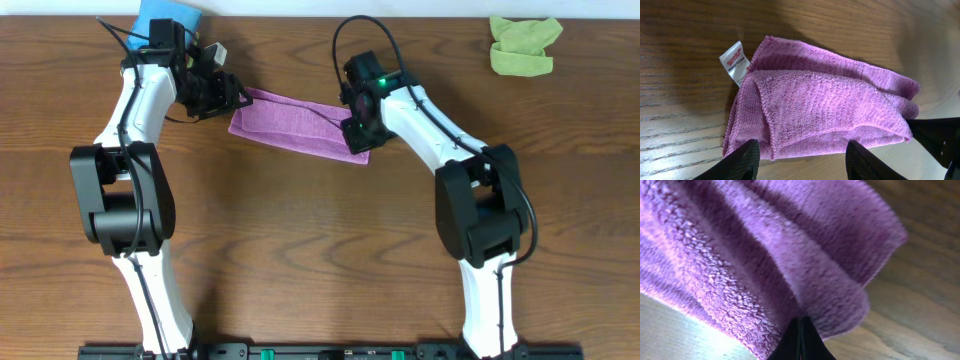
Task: Fold the cloth
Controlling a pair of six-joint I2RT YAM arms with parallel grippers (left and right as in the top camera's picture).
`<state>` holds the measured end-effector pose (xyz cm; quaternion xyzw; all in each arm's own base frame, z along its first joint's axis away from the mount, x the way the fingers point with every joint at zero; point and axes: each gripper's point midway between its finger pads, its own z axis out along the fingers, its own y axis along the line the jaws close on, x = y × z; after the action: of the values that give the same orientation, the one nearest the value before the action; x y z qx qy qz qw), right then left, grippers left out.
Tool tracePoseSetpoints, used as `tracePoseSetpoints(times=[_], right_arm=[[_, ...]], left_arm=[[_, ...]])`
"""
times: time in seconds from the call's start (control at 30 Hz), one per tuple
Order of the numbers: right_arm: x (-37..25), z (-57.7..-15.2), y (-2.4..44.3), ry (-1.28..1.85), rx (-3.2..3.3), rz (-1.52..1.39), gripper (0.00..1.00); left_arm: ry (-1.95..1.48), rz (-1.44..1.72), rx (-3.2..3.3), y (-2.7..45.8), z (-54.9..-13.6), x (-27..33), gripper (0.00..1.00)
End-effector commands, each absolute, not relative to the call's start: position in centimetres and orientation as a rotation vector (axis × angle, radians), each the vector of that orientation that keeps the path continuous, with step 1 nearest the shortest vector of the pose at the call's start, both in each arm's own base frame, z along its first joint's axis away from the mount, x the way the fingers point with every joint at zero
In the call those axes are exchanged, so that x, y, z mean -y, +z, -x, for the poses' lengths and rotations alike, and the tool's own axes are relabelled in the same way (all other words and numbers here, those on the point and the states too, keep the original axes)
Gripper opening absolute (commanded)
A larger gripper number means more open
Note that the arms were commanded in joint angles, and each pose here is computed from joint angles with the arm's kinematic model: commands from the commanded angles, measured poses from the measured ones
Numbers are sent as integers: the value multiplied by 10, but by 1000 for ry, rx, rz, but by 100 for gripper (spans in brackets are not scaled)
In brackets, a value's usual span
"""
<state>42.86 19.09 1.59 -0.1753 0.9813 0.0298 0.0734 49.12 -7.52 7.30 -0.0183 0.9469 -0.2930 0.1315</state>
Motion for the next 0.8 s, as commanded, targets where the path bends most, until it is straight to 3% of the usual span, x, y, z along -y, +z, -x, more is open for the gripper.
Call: tracePoseSetpoints(times=[0.0, 0.37, 0.77], right_arm=[[-202, -422, 14, 106, -2952, 585, 1], [-207, -413, 14, 115, -2972, 616, 1], [-205, -433, 10, 55, -2897, 648, 1]], left_arm=[[-836, 22, -2735, 77, -494, 73, 57], [-836, 23, -2736, 77, -494, 73, 56], [-832, 23, -2737, 77, -494, 73, 56]])
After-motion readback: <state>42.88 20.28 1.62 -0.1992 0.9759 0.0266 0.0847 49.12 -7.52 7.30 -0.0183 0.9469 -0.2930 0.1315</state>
